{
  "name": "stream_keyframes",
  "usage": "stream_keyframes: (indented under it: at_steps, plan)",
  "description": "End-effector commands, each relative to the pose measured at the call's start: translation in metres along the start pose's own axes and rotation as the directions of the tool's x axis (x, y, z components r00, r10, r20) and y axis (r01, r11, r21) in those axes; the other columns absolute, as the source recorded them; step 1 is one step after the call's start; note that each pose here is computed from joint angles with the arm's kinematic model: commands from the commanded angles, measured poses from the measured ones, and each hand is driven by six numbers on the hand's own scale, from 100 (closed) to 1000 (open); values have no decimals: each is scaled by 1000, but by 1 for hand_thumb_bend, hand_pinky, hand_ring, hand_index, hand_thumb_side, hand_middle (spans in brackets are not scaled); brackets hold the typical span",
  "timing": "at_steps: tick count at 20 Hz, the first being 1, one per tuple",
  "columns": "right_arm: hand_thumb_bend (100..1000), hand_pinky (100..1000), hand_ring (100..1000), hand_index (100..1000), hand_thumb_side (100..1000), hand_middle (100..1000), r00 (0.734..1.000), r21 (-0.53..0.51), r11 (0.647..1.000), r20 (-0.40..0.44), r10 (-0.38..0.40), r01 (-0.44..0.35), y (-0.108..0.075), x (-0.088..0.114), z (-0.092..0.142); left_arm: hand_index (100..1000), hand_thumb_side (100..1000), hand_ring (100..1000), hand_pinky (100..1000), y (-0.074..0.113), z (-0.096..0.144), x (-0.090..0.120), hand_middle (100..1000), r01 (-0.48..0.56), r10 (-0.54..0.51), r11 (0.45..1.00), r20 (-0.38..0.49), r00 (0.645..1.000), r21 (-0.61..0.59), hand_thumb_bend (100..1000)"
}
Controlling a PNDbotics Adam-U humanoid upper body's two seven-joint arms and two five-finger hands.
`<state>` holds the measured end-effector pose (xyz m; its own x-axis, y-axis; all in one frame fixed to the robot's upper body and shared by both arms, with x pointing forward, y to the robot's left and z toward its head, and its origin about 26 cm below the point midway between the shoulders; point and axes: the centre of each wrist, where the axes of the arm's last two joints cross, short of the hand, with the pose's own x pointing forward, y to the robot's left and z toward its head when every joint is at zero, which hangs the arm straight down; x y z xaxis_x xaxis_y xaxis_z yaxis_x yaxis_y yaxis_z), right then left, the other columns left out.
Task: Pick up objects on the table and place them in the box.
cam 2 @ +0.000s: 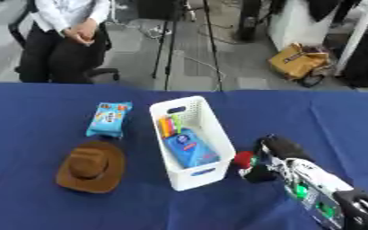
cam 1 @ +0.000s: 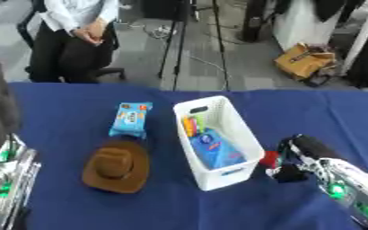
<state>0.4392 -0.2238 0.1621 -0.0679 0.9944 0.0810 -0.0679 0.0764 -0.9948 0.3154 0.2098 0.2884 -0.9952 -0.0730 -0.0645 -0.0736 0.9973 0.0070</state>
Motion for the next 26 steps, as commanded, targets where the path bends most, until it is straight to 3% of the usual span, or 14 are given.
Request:
stream_keyframes:
  at_steps: [1,26]
  plan:
    - [383,849,832,641,500,522,1000,-44,999,-11,6,-7,-17,-7,1,982,1000,942,902,1,-9,3,886,-2,2,1000,33,999,5,100]
    - [363,849,828,623,515,511,1000,-84,996,-21,-1,-1,-32,-6,6,983,1000,942,901,2,-7,3,886,3,-3,1000,26,1000,0,100]
